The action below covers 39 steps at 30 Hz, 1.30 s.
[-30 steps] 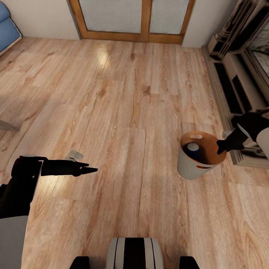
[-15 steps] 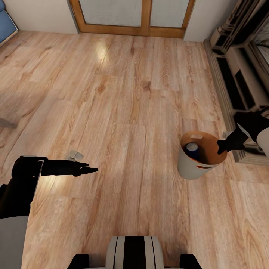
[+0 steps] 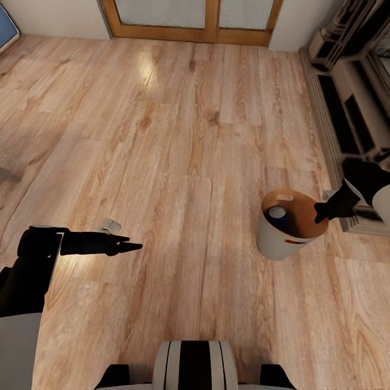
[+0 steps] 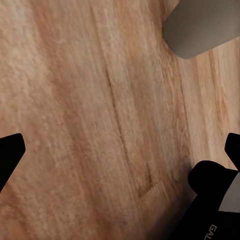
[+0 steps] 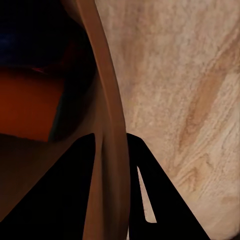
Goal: Put the three can of soda from the living room inside the tash can in the kitchen.
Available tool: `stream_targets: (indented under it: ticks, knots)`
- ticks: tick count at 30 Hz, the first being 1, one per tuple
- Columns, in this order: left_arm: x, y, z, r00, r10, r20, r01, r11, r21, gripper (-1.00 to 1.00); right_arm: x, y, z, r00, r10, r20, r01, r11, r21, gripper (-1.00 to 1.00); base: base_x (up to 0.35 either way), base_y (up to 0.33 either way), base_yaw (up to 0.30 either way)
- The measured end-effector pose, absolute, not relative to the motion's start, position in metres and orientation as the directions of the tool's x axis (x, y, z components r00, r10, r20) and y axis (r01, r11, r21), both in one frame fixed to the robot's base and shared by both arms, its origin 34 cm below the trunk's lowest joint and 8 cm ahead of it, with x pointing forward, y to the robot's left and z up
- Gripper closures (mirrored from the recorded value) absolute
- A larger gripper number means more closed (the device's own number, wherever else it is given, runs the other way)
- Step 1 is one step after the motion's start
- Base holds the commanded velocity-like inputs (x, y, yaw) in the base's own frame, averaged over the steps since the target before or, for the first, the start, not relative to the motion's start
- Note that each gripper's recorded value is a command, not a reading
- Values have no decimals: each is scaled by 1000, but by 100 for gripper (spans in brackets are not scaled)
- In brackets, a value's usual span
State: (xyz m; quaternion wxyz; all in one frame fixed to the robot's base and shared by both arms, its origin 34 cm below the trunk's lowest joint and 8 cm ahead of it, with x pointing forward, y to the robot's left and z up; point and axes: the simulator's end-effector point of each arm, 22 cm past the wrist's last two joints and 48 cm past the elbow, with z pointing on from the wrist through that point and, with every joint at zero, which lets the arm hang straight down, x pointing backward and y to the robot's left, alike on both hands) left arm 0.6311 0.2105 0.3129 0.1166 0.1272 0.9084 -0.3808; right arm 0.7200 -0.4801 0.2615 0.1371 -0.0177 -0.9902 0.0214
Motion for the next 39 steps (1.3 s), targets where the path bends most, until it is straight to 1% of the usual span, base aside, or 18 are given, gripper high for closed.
stream_targets:
  ticks: [6,26,27,29,39]
  knots:
    - [626,210,300,-947,143,-286,304,677,-670,-100,727,-482,260,-959,35,282,24,999,-42,100,0,0,0]
    - [626,210,300,-947,143,-287,305,676,-670,-100,721,-486,258,-958,65,278,61,998,-23,100,0,0,0]
    - [626,210,300,-947,144,-287,305,676,-671,-100,721,-486,258,-958,66,278,61,998,-23,-100,0,0,0]
    - [626,210,299,-948,143,-286,305,676,-671,-100,709,-493,248,-953,72,294,58,997,-56,-100,0,0,0]
    - [626,210,299,-948,144,-285,305,676,-671,-100,709,-494,249,-953,73,294,59,997,-56,-100,0,0,0]
